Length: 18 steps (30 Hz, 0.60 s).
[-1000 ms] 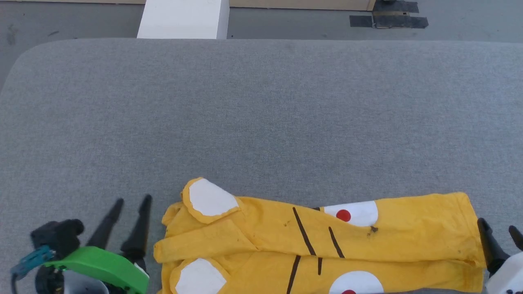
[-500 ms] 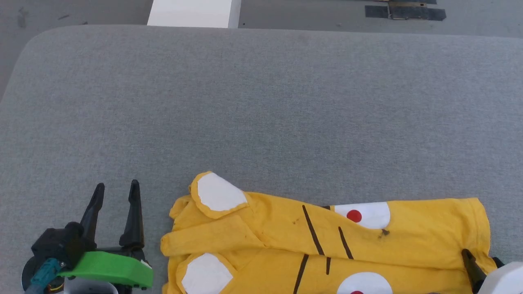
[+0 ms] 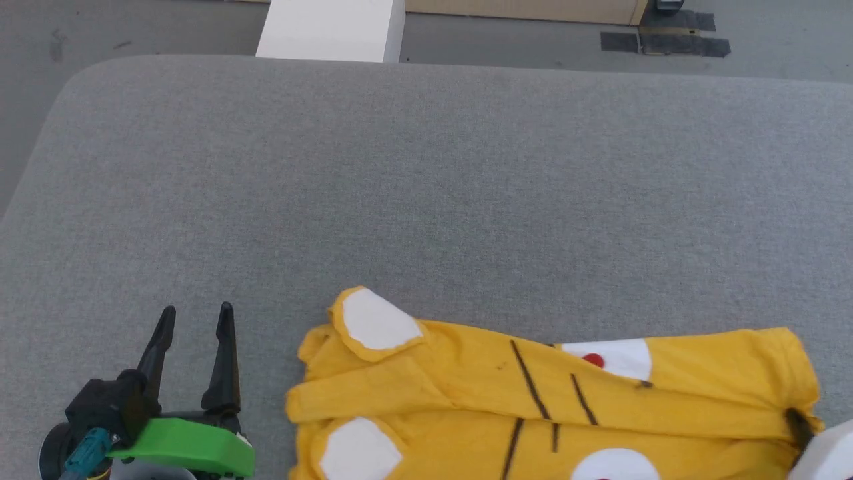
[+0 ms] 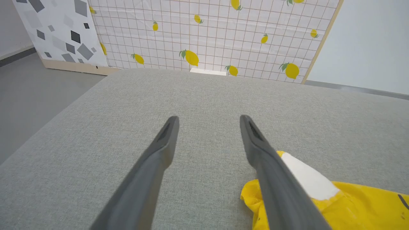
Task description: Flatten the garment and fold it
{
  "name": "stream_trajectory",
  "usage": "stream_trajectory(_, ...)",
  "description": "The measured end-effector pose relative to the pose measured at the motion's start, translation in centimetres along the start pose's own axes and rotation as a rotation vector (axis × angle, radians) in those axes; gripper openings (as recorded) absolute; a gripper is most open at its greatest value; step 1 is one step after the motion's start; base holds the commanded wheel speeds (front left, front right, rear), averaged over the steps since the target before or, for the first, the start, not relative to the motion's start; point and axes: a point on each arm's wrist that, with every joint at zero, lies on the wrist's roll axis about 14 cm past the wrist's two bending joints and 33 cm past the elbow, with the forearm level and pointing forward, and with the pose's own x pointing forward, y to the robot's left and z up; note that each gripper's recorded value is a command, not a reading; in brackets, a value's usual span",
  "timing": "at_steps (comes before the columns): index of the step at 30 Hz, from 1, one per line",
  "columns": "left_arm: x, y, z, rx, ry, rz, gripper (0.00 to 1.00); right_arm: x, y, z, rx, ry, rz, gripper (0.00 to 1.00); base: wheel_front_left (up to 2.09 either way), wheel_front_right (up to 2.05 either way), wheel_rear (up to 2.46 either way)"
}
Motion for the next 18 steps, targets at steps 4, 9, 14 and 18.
stream_trajectory(4,-0.4,-0.2,0.2,0.001,-0.006,-0.003,1.00,-1.4,-4.4,2.8,-0.013,-0.100,-0.129,0.00,0.00,0.00,0.00)
stream_trajectory(9,-0.9,-0.6,0.4,0.002,-0.009,-0.011,1.00,-3.3,-7.7,5.8,-0.033,-0.190,-0.220,0.00,0.00,0.00,0.00)
stream_trajectory(14,-1.4,-0.9,0.0,-0.009,0.004,-0.016,1.00,-3.3,-3.1,5.9,-0.075,-0.164,-0.082,0.00,0.00,0.00,0.00)
stream_trajectory(18,-1.6,-1.3,-0.1,-0.015,0.006,-0.024,1.00,-3.7,3.2,4.4,-0.101,-0.085,0.117,0.00,0.00,0.00,0.00)
